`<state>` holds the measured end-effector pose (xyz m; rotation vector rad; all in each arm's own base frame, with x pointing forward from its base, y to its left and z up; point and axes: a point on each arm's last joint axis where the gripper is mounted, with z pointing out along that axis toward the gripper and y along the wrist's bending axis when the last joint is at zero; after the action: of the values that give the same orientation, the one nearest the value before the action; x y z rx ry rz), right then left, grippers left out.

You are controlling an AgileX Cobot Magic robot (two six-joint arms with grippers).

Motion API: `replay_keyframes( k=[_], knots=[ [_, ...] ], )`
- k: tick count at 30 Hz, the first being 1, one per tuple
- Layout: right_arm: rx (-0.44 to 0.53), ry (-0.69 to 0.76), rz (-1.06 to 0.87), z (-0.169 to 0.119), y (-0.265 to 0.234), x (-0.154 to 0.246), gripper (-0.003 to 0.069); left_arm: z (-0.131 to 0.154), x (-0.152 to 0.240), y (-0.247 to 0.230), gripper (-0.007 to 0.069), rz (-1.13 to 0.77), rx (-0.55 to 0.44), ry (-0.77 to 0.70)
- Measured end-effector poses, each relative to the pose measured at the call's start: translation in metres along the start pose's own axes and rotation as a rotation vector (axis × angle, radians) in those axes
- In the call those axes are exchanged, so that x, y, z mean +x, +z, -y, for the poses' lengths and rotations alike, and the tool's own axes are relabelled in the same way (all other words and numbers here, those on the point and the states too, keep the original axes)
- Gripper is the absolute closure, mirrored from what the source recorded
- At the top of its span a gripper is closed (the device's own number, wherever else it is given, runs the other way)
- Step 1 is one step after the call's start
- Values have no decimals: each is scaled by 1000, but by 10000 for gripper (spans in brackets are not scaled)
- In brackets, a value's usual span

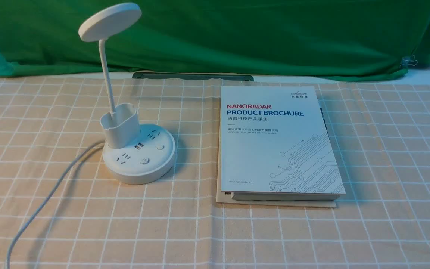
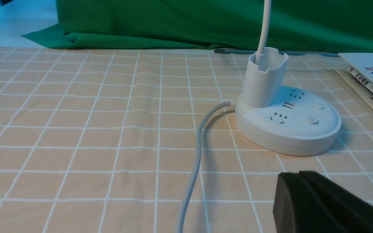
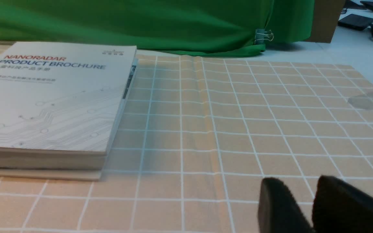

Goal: Turn on the table lamp on the light coffee tablecloth with your hand.
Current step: 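Press the power button on the lamp base to turn the lamp on with the left gripper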

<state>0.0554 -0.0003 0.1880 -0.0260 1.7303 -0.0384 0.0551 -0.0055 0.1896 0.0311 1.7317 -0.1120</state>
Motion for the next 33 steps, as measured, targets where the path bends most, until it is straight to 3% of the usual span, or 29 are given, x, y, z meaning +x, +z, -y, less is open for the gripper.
replay_keyframes(
  k=[28, 33],
  knots=[
    [0, 0, 0, 0, 0, 0, 421, 0, 0, 0, 604, 1, 0, 0],
    [0, 0, 0, 0, 0, 0, 421, -1, -2, 0, 604, 18, -8, 57]
  ],
)
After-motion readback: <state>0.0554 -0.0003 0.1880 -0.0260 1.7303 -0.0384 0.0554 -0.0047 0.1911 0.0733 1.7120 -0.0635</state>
